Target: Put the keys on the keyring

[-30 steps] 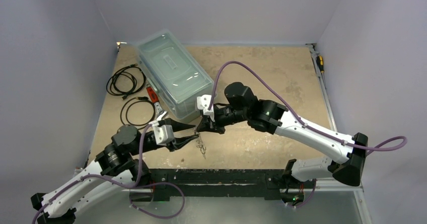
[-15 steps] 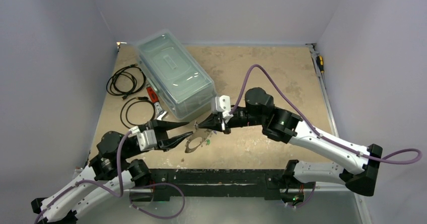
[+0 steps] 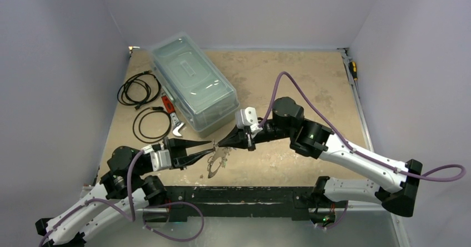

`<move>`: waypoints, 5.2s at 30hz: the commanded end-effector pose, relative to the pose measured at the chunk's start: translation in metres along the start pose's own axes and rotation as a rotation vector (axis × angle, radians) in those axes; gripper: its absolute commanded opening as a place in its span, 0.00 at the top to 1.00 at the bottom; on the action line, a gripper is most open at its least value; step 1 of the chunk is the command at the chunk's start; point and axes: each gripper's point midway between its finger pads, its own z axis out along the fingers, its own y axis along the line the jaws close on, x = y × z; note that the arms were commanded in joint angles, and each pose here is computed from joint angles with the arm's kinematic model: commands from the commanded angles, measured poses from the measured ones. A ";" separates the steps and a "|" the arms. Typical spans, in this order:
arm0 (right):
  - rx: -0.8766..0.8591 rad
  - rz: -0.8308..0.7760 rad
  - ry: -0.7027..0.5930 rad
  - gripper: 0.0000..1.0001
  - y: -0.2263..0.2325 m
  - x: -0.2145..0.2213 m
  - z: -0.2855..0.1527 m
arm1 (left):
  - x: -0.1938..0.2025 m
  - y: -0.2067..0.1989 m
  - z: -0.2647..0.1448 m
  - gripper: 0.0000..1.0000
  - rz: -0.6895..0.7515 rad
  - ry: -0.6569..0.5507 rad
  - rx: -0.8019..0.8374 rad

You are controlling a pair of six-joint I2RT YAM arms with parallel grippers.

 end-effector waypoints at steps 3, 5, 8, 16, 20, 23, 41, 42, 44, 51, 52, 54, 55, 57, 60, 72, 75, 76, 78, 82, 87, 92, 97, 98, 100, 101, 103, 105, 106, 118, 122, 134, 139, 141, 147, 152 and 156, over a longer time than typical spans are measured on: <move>-0.081 -0.047 -0.096 1.00 0.020 -0.032 -0.011 | -0.006 -0.008 0.002 0.72 0.038 -0.050 0.054; -0.080 -0.043 -0.091 1.00 0.021 -0.031 -0.011 | -0.004 -0.012 0.003 0.72 0.043 -0.051 0.080; -0.080 -0.037 -0.084 1.00 0.021 -0.029 -0.011 | -0.001 -0.014 0.004 0.72 0.053 -0.054 0.087; -0.077 -0.036 -0.077 1.00 0.020 -0.025 -0.010 | 0.008 -0.013 0.005 0.80 0.081 -0.042 0.089; -0.080 -0.039 -0.075 1.00 0.019 -0.024 -0.009 | 0.010 -0.012 0.006 0.89 0.087 -0.033 0.088; -0.085 -0.040 -0.075 1.00 0.019 -0.023 -0.008 | 0.012 -0.012 0.006 0.96 0.088 -0.030 0.089; -0.037 -0.057 -0.190 1.00 0.015 -0.043 -0.010 | 0.013 -0.014 0.006 1.00 0.094 -0.030 0.099; -0.034 -0.060 -0.197 1.00 0.015 -0.045 -0.011 | 0.013 -0.014 0.006 1.00 0.095 -0.031 0.098; -0.031 -0.063 -0.202 1.00 0.015 -0.046 -0.012 | 0.013 -0.014 0.006 1.00 0.096 -0.031 0.098; -0.015 -0.073 -0.233 1.00 0.014 -0.053 -0.015 | 0.014 -0.014 0.005 1.00 0.096 -0.030 0.097; -0.014 -0.074 -0.243 1.00 0.014 -0.055 -0.016 | 0.014 -0.014 0.005 1.00 0.096 -0.030 0.098; -0.014 -0.074 -0.249 1.00 0.015 -0.056 -0.016 | 0.015 -0.014 0.006 1.00 0.092 -0.026 0.097; -0.018 -0.073 -0.249 1.00 0.015 -0.056 -0.016 | 0.015 -0.014 0.006 1.00 0.090 -0.025 0.095; -0.026 -0.067 -0.242 1.00 0.015 -0.054 -0.014 | 0.014 -0.013 0.006 1.00 0.088 -0.024 0.093; -0.036 -0.059 -0.231 1.00 0.016 -0.050 -0.012 | 0.014 -0.009 0.006 0.99 0.086 -0.019 0.070; -0.055 -0.051 -0.216 1.00 0.015 -0.041 -0.004 | 0.004 0.000 0.000 0.46 0.102 -0.031 0.009; -0.053 -0.055 -0.234 1.00 0.013 -0.044 -0.002 | 0.005 -0.001 0.001 0.53 0.094 -0.023 0.021; -0.051 -0.055 -0.240 1.00 0.012 -0.045 -0.002 | 0.005 -0.002 0.002 0.56 0.092 -0.021 0.028; -0.050 -0.056 -0.252 1.00 0.012 -0.047 -0.001 | 0.005 -0.004 0.003 0.59 0.088 -0.018 0.043; -0.060 -0.053 -0.259 1.00 0.011 -0.048 0.002 | 0.005 -0.005 0.003 0.67 0.080 -0.011 0.047; -0.081 -0.040 -0.251 1.00 0.012 -0.045 0.007 | 0.003 -0.003 0.002 0.74 0.082 -0.016 0.036; -0.093 -0.028 -0.241 1.00 0.013 -0.040 0.010 | 0.000 -0.001 0.001 0.78 0.085 -0.020 0.022; -0.106 -0.017 -0.232 1.00 0.015 -0.036 0.012 | 0.000 0.002 0.000 1.00 0.087 -0.014 0.001; -0.107 -0.016 -0.230 1.00 0.015 -0.035 0.012 | 0.000 0.004 0.000 1.00 0.086 -0.011 -0.006; -0.100 -0.013 -0.224 1.00 0.014 -0.033 0.011 | 0.000 0.005 0.000 1.00 0.082 -0.005 -0.012; -0.094 -0.011 -0.217 1.00 0.014 -0.031 0.011 | 0.001 0.005 0.000 1.00 0.080 -0.002 -0.014; -0.082 -0.009 -0.191 1.00 0.012 -0.025 0.010 | 0.003 0.007 0.000 1.00 0.076 0.009 -0.022; -0.082 0.001 -0.162 0.94 0.013 -0.021 0.009 | 0.005 0.009 0.001 1.00 0.071 0.025 -0.028; -0.069 0.008 -0.148 0.87 0.011 -0.020 0.008 | 0.006 0.009 0.001 1.00 0.068 0.030 -0.029; 0.020 0.017 0.124 0.60 -0.008 -0.004 -0.005 | 0.012 0.008 0.005 1.00 0.055 0.057 -0.018; -0.001 0.040 0.208 0.60 -0.010 0.006 -0.004 | 0.013 0.007 0.006 1.00 0.049 0.063 -0.008; -0.103 0.071 0.226 0.62 0.002 0.004 0.002 | 0.016 0.006 0.008 1.00 0.035 0.075 -0.001; -0.114 0.067 0.221 0.64 0.002 0.004 0.005 | 0.018 0.006 0.008 1.00 0.031 0.080 -0.002; -0.118 0.065 0.218 0.64 0.002 0.004 0.005 | 0.018 0.007 0.008 1.00 0.031 0.082 -0.003; -0.125 0.071 0.223 0.70 0.002 0.011 0.009 | 0.019 0.007 0.009 1.00 0.028 0.086 -0.003; -0.134 0.072 0.217 0.88 0.003 0.013 0.012 | 0.021 0.007 0.009 1.00 0.025 0.091 -0.002; -0.131 0.068 0.212 1.00 0.003 0.014 0.012 | 0.021 0.007 0.009 1.00 0.025 0.091 -0.005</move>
